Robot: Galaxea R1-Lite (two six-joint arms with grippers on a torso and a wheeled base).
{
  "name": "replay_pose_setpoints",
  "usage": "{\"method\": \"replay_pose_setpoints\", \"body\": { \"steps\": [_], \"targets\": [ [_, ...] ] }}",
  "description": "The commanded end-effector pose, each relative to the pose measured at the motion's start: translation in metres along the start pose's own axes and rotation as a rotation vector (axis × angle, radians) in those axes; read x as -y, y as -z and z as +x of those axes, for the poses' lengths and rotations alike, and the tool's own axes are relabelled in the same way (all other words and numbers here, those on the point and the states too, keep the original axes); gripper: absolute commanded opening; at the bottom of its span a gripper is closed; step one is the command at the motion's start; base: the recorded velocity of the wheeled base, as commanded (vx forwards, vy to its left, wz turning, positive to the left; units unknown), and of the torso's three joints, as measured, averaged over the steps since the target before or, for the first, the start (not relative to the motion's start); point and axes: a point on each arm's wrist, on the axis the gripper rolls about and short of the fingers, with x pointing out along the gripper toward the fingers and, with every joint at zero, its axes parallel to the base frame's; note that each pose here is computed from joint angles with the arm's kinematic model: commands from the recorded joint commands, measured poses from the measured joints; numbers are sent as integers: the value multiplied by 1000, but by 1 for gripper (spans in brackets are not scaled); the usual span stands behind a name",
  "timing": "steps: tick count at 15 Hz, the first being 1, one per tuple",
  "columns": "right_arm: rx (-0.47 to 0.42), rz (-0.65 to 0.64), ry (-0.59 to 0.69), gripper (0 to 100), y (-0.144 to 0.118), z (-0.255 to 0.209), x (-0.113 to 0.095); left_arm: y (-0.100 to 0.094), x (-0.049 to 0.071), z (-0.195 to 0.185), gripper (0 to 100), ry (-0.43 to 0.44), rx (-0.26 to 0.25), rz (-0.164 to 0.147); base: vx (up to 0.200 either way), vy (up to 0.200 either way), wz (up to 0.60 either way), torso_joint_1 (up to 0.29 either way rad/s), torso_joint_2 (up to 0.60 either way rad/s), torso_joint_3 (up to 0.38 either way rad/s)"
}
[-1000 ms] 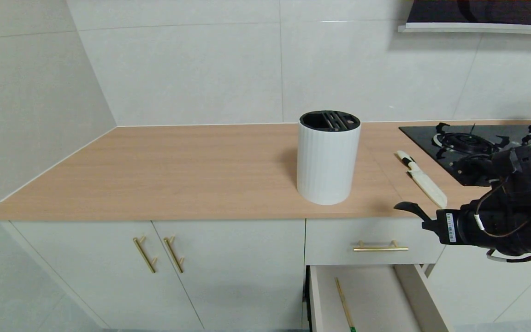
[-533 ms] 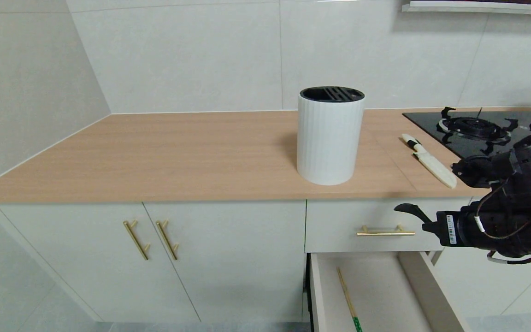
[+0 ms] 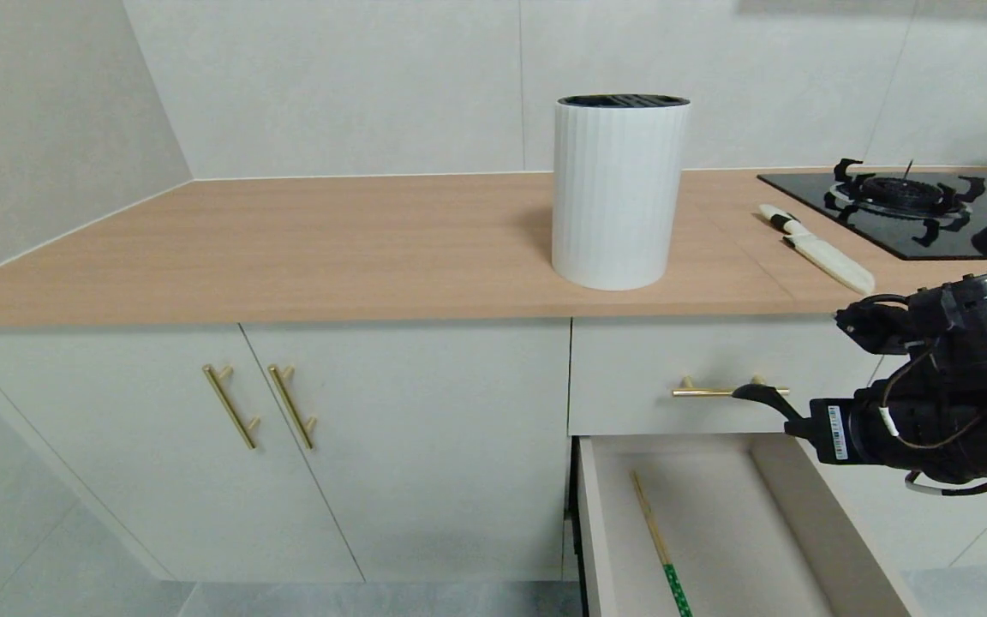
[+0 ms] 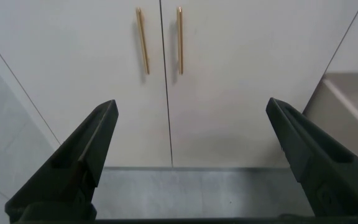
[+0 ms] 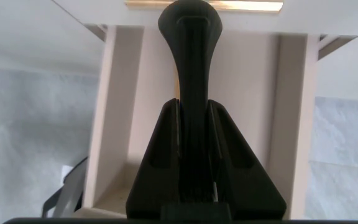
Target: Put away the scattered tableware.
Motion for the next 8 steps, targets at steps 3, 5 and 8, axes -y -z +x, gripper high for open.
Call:
{"method": "replay_pose_setpoints", "body": {
  "steps": [3, 5, 8],
  "targets": [
    [-17, -4, 3, 0, 2, 4, 0, 0, 0, 0, 100, -1, -1, 0, 0, 0, 0, -147, 461, 304],
    [-21, -9, 4, 0, 3, 5, 0, 0, 0, 0, 100, -1, -1, 0, 0, 0, 0, -127, 452, 334],
    [-32, -10, 6, 0, 4, 8, 0, 0, 0, 0, 100, -1, -1, 0, 0, 0, 0, -64, 364, 274]
  ]
}}
